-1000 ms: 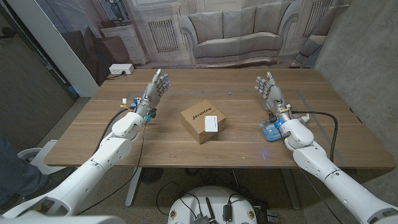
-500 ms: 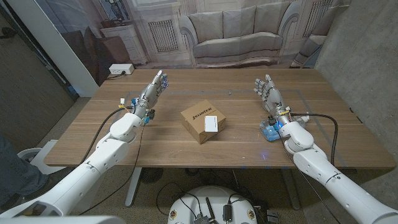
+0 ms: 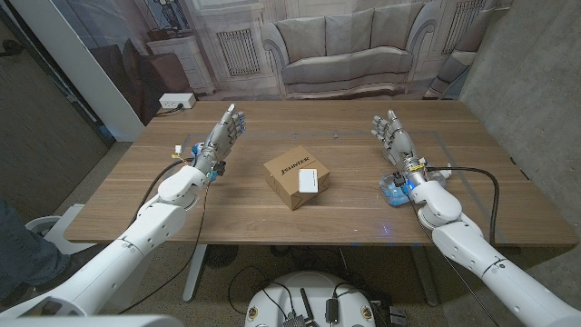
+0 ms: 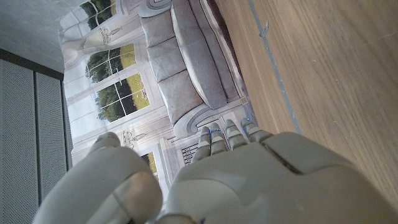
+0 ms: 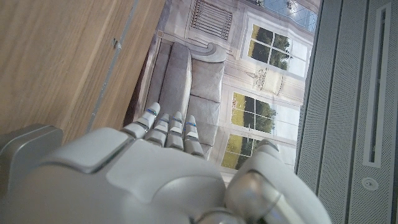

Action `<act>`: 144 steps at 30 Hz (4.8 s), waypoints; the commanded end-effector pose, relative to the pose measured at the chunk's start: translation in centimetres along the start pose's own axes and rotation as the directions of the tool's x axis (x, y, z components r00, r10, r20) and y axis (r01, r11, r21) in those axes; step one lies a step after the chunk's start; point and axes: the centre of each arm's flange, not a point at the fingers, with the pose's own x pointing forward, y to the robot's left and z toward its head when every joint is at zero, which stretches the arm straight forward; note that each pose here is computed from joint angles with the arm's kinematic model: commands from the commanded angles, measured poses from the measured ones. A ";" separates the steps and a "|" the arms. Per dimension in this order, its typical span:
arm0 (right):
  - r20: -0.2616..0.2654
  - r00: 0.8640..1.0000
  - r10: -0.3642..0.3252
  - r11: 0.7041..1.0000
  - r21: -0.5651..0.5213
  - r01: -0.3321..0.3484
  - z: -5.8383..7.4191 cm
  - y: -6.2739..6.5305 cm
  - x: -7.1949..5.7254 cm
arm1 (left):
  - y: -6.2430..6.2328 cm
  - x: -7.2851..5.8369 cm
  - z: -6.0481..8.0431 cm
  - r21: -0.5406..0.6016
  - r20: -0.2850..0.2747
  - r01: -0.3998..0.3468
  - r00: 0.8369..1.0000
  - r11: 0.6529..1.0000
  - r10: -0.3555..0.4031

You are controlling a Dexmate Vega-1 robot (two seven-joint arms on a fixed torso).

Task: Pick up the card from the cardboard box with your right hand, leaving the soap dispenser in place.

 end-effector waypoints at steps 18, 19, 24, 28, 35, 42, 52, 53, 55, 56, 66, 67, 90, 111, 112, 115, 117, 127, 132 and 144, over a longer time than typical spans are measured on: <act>0.059 0.998 0.036 0.999 -0.009 -0.036 1.3 0.4 -2.9 | -1.6 -1.0 0.1 -0.012 0.023 -0.036 0.999 0.999 0.036; 0.058 0.998 0.035 0.999 -0.005 -0.035 1.2 0.3 -3.0 | -1.6 -1.1 0.1 -0.008 0.019 -0.039 0.999 0.999 0.039; 0.063 0.997 0.035 0.999 0.004 -0.036 1.2 0.2 -3.7 | -1.9 -1.3 0.4 0.000 0.021 -0.043 0.999 0.999 0.043; 0.070 0.997 0.042 0.999 0.006 -0.043 1.2 0.1 -4.3 | -2.1 -1.5 0.5 0.002 0.020 -0.045 0.999 0.999 0.044; 0.077 0.995 0.057 0.998 0.023 -0.059 1.0 0.0 -5.1 | -2.6 -1.6 0.7 0.011 0.008 -0.053 0.999 0.999 0.053; 0.078 0.995 0.062 0.997 0.031 -0.065 0.9 -0.2 -5.6 | -3.0 -1.6 0.7 -0.004 0.015 -0.048 0.999 0.999 0.048; 0.082 0.994 0.075 0.997 0.027 -0.078 1.1 -0.4 -6.1 | -3.4 -1.5 0.7 0.001 0.013 -0.046 0.999 0.999 0.046; 0.085 0.993 0.078 0.996 0.024 -0.081 1.1 -0.4 -6.2 | -3.4 -1.5 0.7 0.002 0.014 -0.048 0.999 0.999 0.048; 0.087 0.993 0.077 0.997 0.022 -0.079 1.2 -0.5 -6.3 | -3.4 -1.4 0.8 0.002 0.014 -0.046 0.999 0.999 0.046; 0.087 0.994 0.073 0.997 0.026 -0.076 1.2 -0.5 -6.3 | -3.4 -1.2 0.9 0.002 0.015 -0.044 0.999 0.999 0.044; 0.100 0.993 0.061 0.997 0.045 -0.065 1.3 -0.4 -6.6 | -3.3 0.0 1.5 -0.005 0.020 -0.042 0.999 0.999 0.042; 0.101 0.993 0.061 0.997 0.046 -0.066 1.3 -0.3 -6.7 | -3.3 0.1 1.5 -0.007 0.021 -0.042 0.999 0.999 0.042; 0.120 0.987 0.102 0.994 0.021 -0.105 1.7 1.3 -8.6 | -3.3 -0.1 0.6 -0.037 0.022 -0.032 0.999 0.999 0.033; 0.114 0.983 0.142 0.989 0.016 -0.145 1.5 2.0 -9.5 | -3.6 0.3 0.5 -0.045 0.036 -0.037 0.999 0.998 0.039; 0.115 0.982 0.148 0.989 0.013 -0.150 1.6 2.0 -9.6 | -3.6 0.4 0.5 -0.044 0.036 -0.036 0.999 0.998 0.038; 0.123 0.980 0.158 0.987 0.008 -0.161 1.9 2.0 -9.8 | -3.9 0.7 0.5 -0.042 0.034 -0.037 0.999 0.998 0.038; 0.129 0.978 0.167 0.986 0.004 -0.169 2.2 2.1 -10.0 | -4.0 0.8 0.5 -0.045 0.034 -0.038 0.999 0.998 0.039; 0.134 0.975 0.178 0.984 -0.015 -0.177 2.9 1.9 -10.9 | -4.4 1.3 0.6 -0.046 0.036 -0.039 0.998 0.998 0.041; 0.136 0.972 0.191 0.982 -0.008 -0.191 3.0 1.9 -11.1 | -4.7 1.4 0.5 -0.062 0.040 -0.035 0.999 0.997 0.037; 0.154 0.970 0.187 0.982 -0.015 -0.187 3.6 3.4 -11.7 | -4.5 2.1 0.6 -0.079 0.043 -0.007 0.999 0.997 0.011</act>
